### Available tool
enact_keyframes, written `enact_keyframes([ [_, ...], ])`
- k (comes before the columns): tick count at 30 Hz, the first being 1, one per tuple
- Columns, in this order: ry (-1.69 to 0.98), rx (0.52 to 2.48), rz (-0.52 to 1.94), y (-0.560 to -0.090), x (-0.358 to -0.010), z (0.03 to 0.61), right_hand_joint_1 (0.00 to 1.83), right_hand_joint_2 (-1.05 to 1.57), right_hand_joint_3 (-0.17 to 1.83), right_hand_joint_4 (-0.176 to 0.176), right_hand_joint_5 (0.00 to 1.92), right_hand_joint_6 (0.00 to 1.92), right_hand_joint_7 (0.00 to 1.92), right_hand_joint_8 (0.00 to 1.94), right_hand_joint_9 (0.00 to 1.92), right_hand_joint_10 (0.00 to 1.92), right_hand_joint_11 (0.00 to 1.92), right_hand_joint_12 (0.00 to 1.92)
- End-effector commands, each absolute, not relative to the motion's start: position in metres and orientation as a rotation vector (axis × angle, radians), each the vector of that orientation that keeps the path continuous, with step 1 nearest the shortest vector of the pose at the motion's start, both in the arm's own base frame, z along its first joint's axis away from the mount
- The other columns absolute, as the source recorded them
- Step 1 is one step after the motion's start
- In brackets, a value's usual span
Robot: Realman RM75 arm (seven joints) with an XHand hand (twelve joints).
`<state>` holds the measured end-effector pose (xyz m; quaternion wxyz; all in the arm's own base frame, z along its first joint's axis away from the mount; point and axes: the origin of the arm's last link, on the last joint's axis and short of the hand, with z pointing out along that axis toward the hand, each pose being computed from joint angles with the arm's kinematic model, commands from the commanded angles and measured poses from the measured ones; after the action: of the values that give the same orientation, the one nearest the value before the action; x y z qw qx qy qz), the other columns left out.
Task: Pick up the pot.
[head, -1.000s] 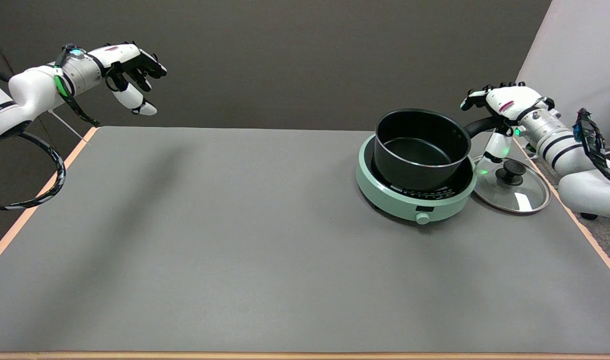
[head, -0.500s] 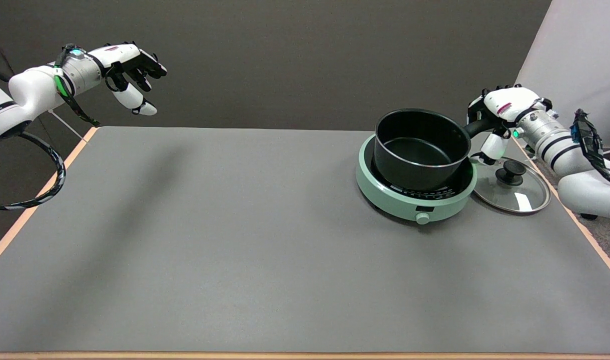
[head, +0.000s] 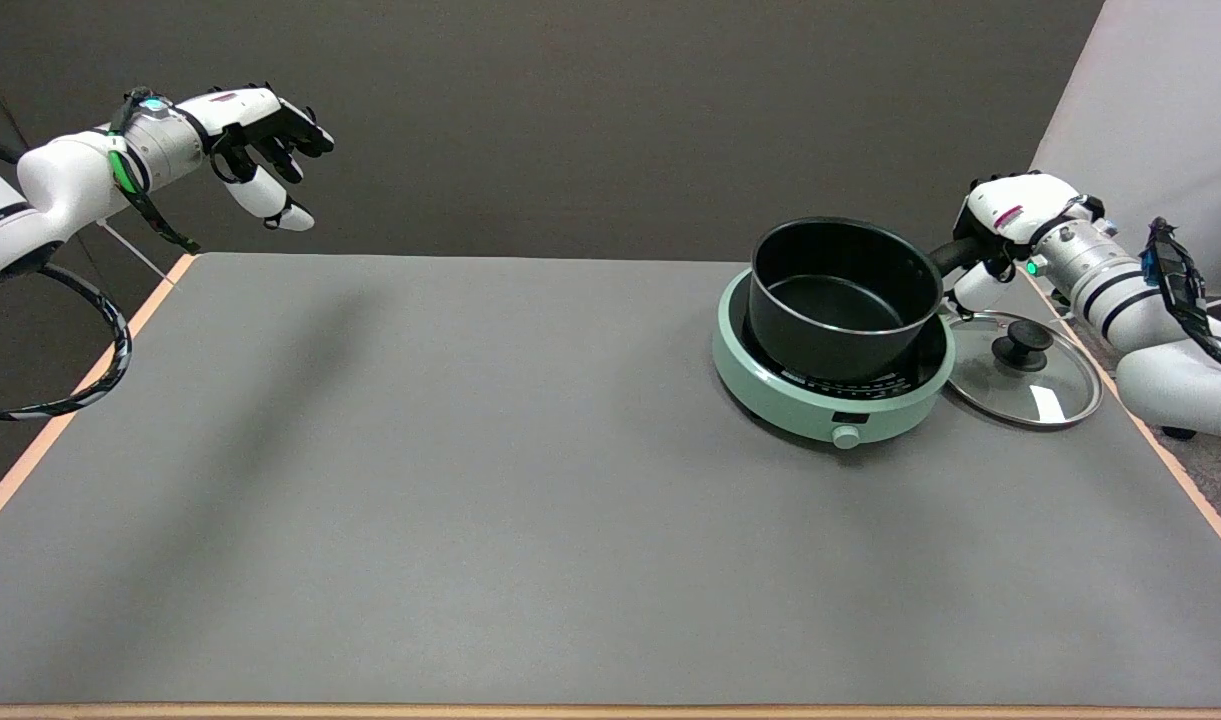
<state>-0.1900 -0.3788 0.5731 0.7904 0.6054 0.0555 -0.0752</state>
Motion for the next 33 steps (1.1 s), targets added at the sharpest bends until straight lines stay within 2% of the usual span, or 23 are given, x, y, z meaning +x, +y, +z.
enact_keyframes([
  [1, 0.128, 1.310, -0.160, -0.3796, -0.1888, 0.5712, 0.99, 0.25, 0.58, -0.103, 1.27, 1.27, 1.27, 1.27, 1.27, 1.27, 1.27, 1.27],
  [6, 0.124, 1.311, -0.155, -0.3799, -0.1894, 0.5702, 1.01, 0.20, 0.54, -0.107, 1.29, 1.29, 1.29, 1.29, 1.29, 1.29, 1.29, 1.29],
  [10, 0.116, 1.313, -0.149, -0.3802, -0.1897, 0.5694, 1.04, 0.14, 0.58, -0.106, 1.53, 1.53, 1.53, 1.53, 1.53, 1.53, 1.53, 1.53],
  [12, 0.113, 1.314, -0.148, -0.3804, -0.1899, 0.5689, 1.06, 0.07, 0.64, -0.022, 1.77, 1.77, 1.77, 1.77, 1.77, 1.77, 1.77, 1.77],
  [14, 0.109, 1.315, -0.145, -0.3806, -0.1901, 0.5683, 1.07, 0.02, 0.69, -0.007, 1.87, 1.87, 1.87, 1.87, 1.87, 1.87, 1.87, 1.87],
  [20, 0.104, 1.320, -0.148, -0.3808, -0.1914, 0.5669, 1.06, -0.10, 0.79, -0.002, 1.90, 1.90, 1.90, 1.90, 1.90, 1.90, 1.90, 1.90],
  [27, 0.093, 1.321, -0.155, -0.3806, -0.1939, 0.5661, 1.08, -0.14, 0.79, -0.006, 1.89, 1.89, 1.89, 1.89, 1.89, 1.89, 1.89, 1.89],
  [29, 0.091, 1.322, -0.155, -0.3804, -0.1947, 0.5658, 1.10, -0.06, 0.81, -0.010, 1.88, 1.88, 1.88, 1.88, 1.88, 1.88, 1.88, 1.88],
  [30, 0.090, 1.321, -0.154, -0.3804, -0.1947, 0.5659, 1.10, 0.09, 0.82, -0.013, 1.87, 1.87, 1.87, 1.87, 1.87, 1.87, 1.87, 1.87],
  [31, 0.088, 1.320, -0.152, -0.3804, -0.1948, 0.5660, 1.09, 0.36, 0.79, -0.016, 1.86, 1.86, 1.86, 1.86, 1.86, 1.86, 1.86, 1.86],
  [33, 0.078, 1.315, -0.140, -0.3799, -0.1954, 0.5667, 1.07, 0.69, 0.68, -0.021, 1.85, 1.85, 1.85, 1.85, 1.85, 1.85, 1.85, 1.85],
])
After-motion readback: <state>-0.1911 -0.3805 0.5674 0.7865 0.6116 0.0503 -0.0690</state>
